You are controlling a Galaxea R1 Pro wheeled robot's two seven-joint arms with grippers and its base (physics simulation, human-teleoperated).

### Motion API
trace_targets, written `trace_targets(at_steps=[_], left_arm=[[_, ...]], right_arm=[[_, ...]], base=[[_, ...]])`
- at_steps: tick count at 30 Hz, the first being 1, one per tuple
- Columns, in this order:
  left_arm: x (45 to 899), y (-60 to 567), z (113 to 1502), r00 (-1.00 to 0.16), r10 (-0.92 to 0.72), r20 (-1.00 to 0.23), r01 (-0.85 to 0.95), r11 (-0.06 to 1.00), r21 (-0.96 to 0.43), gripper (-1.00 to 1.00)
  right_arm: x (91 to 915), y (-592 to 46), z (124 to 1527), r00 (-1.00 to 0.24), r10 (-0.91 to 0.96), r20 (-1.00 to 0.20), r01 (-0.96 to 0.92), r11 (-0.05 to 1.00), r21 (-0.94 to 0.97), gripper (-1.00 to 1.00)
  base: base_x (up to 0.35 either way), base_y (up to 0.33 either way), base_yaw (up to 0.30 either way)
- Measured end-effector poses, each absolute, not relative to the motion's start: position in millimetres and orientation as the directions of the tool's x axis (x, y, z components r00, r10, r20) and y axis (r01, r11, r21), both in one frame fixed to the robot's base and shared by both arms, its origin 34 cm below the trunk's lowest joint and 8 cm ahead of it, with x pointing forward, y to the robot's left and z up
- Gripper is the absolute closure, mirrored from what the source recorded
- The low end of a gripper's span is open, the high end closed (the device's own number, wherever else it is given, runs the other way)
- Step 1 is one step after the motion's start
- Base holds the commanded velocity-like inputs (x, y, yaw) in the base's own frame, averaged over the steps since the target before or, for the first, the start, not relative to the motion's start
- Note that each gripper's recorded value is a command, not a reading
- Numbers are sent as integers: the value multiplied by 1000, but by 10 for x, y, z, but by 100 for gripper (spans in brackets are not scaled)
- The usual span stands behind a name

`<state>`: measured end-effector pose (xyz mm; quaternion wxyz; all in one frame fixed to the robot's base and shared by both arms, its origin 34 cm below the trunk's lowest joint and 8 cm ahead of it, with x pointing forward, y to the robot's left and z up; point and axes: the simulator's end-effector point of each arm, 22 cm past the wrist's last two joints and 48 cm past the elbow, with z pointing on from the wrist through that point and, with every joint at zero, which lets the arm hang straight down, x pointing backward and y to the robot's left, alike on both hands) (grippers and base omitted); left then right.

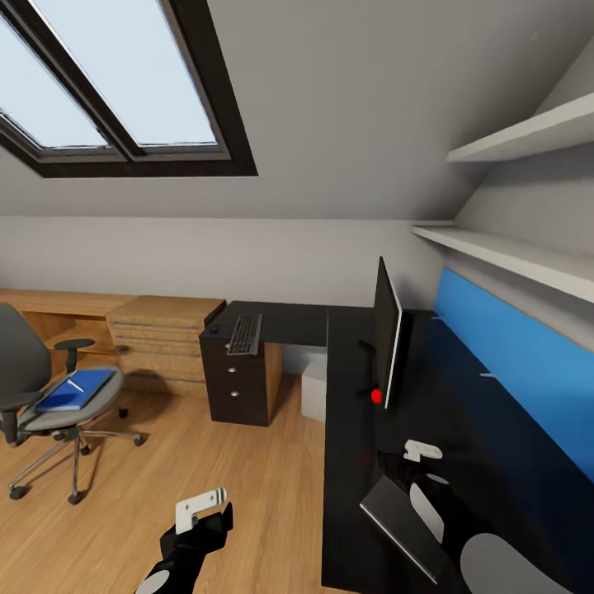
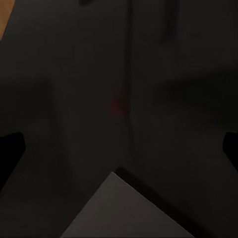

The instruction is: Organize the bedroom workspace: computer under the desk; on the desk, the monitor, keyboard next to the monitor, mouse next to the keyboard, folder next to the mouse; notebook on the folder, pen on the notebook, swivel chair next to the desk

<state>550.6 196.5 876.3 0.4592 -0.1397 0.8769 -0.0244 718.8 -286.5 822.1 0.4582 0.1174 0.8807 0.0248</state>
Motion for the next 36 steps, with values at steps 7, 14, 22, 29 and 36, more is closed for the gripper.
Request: trace_targets(at_steps=[7, 14, 22, 29, 36], left_arm=[[5518, 1964, 8676, -539, -268, -798, -223, 960, -171, -100], [5531, 1964, 8587, -539, -268, -799, -223, 960, -172, -100], [5541, 1964, 8479, -539, -268, -799, -223, 960, -172, -100], [5547, 1964, 8380, -539, -268, -799, -223, 960, -172, -100], [5553, 1964, 8281, -539, -268, -799, -222, 960, -172, -100]], right_arm=[[7207, -2864, 8144, -550, 230, -803, 184, 971, 152, -100], [7219, -2862, 8055, -550, 230, -803, 183, 971, 152, -100], [7225, -2862, 7942, -553, 229, -801, 183, 971, 151, -100], [7191, -2849, 7787, -579, 228, -783, 184, 972, 147, -100], [7097, -2802, 7562, -638, 225, -736, 180, 973, 142, -100]], base=[[0, 0, 0], [0, 0, 0], [0, 0, 0], [0, 0, 0], [0, 0, 0]])
